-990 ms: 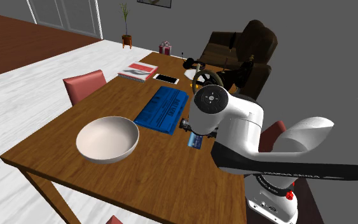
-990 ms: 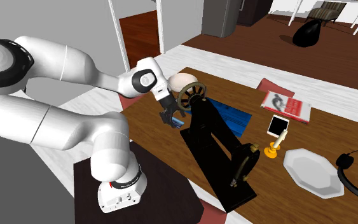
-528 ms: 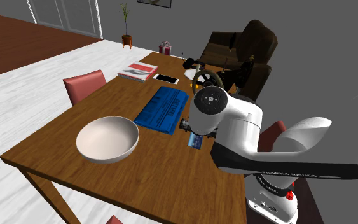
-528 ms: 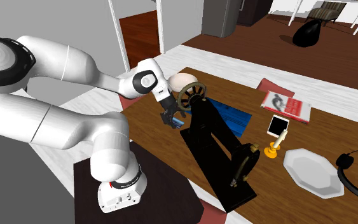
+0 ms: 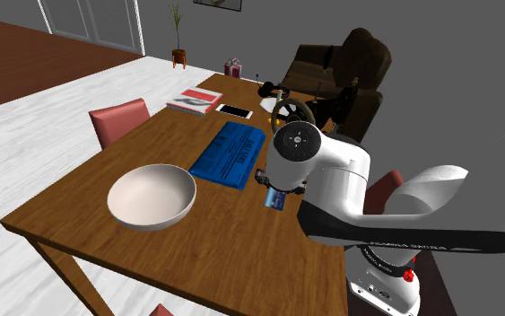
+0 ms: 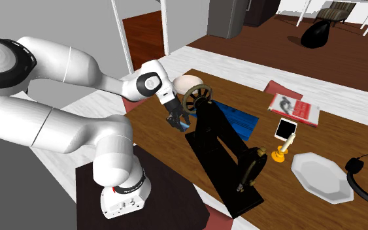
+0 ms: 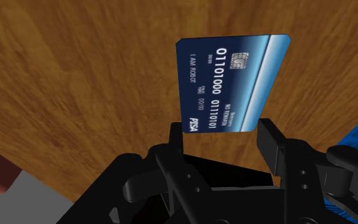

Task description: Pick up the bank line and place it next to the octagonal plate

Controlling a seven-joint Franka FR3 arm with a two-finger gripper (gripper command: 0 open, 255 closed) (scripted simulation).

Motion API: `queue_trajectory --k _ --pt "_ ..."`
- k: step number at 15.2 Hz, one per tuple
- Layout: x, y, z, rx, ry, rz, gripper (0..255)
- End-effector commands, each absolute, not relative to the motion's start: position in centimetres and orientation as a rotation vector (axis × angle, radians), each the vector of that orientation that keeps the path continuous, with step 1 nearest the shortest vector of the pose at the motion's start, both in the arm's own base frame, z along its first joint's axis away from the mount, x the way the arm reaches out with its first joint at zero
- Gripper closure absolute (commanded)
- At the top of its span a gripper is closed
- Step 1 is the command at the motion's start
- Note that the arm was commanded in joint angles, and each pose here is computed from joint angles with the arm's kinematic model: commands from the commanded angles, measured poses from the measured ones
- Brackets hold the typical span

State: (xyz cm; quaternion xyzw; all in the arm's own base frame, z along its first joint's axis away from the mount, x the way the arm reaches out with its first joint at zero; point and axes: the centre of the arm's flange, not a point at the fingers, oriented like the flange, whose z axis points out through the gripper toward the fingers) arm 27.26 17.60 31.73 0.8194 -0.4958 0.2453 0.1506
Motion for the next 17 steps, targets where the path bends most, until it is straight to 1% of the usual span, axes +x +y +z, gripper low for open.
queue_trajectory --k 1,3,17 --pt "27.3 17.6 31.7 2.353 -1.424 0.704 255" --pt "27.3 17.6 31.7 2.353 -1.424 0.704 255" --pt "27.3 17.6 39.1 2.353 -1.424 0.704 255"
